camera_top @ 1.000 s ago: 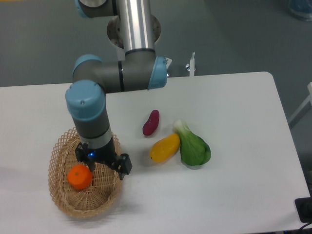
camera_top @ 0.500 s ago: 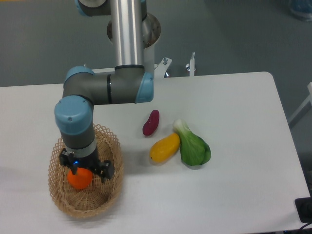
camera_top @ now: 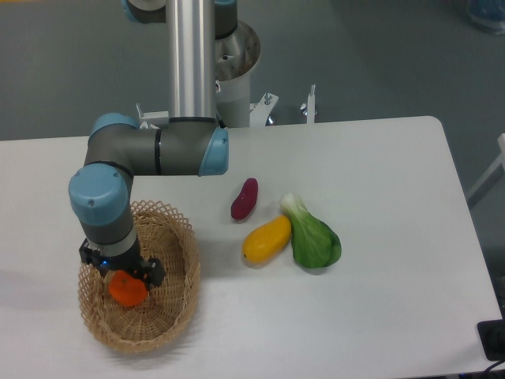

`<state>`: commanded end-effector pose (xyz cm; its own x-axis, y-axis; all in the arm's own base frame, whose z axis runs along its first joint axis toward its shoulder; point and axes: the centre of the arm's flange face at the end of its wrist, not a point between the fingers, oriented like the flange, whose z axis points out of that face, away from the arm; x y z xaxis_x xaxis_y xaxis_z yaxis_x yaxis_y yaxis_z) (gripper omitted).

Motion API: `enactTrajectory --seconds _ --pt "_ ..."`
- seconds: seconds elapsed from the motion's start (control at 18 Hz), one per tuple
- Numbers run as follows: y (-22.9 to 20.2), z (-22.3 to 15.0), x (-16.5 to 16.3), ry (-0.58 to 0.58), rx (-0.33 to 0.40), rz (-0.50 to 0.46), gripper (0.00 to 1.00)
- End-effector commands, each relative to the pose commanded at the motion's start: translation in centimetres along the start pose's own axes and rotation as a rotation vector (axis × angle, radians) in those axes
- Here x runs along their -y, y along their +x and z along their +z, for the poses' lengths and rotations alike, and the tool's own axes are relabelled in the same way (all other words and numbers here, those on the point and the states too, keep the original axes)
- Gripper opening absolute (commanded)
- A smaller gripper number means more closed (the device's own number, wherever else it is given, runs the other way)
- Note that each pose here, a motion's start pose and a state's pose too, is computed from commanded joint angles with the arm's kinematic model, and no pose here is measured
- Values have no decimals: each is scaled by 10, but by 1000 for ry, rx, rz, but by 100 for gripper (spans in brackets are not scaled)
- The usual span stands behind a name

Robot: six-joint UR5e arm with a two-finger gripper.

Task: Pick up the orange from the basket
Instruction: 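Close the gripper around the orange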

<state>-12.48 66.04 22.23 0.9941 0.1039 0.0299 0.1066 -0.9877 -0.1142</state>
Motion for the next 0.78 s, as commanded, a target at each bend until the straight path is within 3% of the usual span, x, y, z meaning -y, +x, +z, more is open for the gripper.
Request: enactTrajectory --seconds 0.39,0.78 --pt "3 4 0 -4 0 -12 98" --pt "2 4 1 -1 1 -12 69"
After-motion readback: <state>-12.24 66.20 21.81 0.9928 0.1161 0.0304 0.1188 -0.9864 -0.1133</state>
